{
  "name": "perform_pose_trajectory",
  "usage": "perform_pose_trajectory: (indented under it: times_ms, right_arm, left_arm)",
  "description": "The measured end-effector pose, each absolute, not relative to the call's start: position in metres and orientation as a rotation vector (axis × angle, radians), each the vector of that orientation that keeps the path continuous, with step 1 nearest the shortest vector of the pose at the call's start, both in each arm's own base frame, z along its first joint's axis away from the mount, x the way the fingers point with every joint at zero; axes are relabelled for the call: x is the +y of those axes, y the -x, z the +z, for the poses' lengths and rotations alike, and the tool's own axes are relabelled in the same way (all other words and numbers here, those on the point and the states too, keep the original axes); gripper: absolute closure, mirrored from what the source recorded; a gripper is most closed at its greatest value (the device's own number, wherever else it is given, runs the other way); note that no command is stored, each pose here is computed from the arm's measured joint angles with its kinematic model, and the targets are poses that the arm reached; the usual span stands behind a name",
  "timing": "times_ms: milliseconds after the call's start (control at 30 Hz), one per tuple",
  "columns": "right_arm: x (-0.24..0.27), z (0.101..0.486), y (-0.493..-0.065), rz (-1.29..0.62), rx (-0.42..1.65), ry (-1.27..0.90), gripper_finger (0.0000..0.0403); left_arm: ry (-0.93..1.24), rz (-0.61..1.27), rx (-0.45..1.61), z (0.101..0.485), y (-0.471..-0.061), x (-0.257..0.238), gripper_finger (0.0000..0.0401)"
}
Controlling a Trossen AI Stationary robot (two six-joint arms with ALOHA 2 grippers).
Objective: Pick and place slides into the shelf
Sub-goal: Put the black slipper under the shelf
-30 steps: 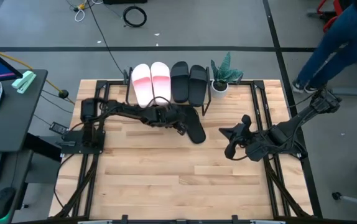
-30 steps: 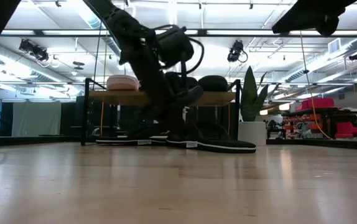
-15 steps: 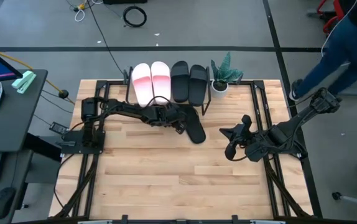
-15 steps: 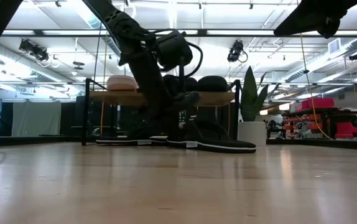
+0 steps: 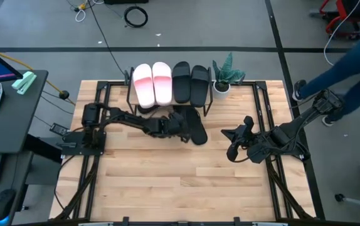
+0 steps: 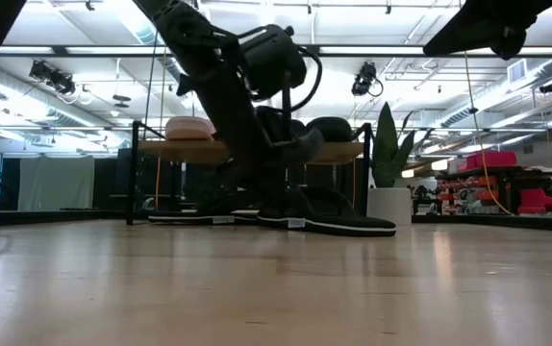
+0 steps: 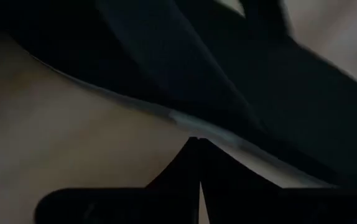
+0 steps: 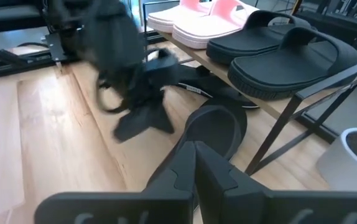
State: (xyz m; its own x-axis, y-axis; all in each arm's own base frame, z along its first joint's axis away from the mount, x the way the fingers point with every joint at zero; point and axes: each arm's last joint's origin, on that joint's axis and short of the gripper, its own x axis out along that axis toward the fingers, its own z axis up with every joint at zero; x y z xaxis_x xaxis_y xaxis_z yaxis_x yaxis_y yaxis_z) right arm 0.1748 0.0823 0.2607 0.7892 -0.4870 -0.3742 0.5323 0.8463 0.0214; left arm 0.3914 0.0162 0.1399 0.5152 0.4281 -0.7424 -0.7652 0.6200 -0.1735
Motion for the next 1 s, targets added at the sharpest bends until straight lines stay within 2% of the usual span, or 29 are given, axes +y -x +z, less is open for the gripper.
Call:
perform_pose_trajectory:
  times_ms: [333,667,1000]
  right_arm:
    - [0.082,0.261,-0.175,-0.553,0.365,-0.137,0.0391]
    - [0.082,0.262,-0.175,-0.562,0.352,-0.138,0.0393]
    - [0.081,0.264,-0.176,-0.584,0.323,-0.138,0.0391]
  left_arm:
    - [0.464,0.525,0.484,0.150,-0.416,-0.026,0.0393]
    - [0.471,0.503,0.416,0.151,-0.422,-0.025,0.0395]
    - [0.443,0.490,0.425,0.126,-0.444,-0.031,0.0396]
